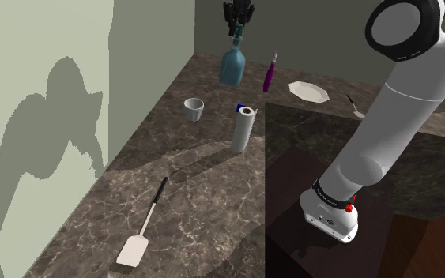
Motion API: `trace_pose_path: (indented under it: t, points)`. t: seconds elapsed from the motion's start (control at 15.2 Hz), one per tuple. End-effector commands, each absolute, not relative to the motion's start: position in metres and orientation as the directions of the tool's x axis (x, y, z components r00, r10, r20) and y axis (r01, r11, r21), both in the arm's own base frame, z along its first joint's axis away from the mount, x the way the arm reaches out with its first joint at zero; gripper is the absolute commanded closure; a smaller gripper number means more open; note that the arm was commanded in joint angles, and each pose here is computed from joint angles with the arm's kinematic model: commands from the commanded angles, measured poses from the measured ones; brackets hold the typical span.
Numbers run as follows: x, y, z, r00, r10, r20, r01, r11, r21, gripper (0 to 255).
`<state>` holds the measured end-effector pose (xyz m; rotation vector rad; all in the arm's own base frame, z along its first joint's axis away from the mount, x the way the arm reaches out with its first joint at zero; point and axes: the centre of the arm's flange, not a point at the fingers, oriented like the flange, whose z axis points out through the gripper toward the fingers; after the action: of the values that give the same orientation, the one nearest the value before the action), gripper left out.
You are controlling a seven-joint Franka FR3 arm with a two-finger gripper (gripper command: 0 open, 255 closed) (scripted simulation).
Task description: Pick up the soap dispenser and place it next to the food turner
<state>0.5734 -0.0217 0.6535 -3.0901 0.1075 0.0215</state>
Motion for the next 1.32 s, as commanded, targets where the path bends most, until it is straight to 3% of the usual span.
trace_pose_path:
  t: [0.0,0.66,1.25]
  points:
    - [0.573,-0.021,0.665,0.997,-0.069,-0.016,-0.070,-0.996,-0.049,255]
    - [0.573,-0.021,0.715,0.997,-0.069,-0.016,-0.070,-0.996,-0.049,255]
    - [0.498,0.072,0.715,0.997,-0.069,-0.016,-0.070,-0.996,-0.049,255]
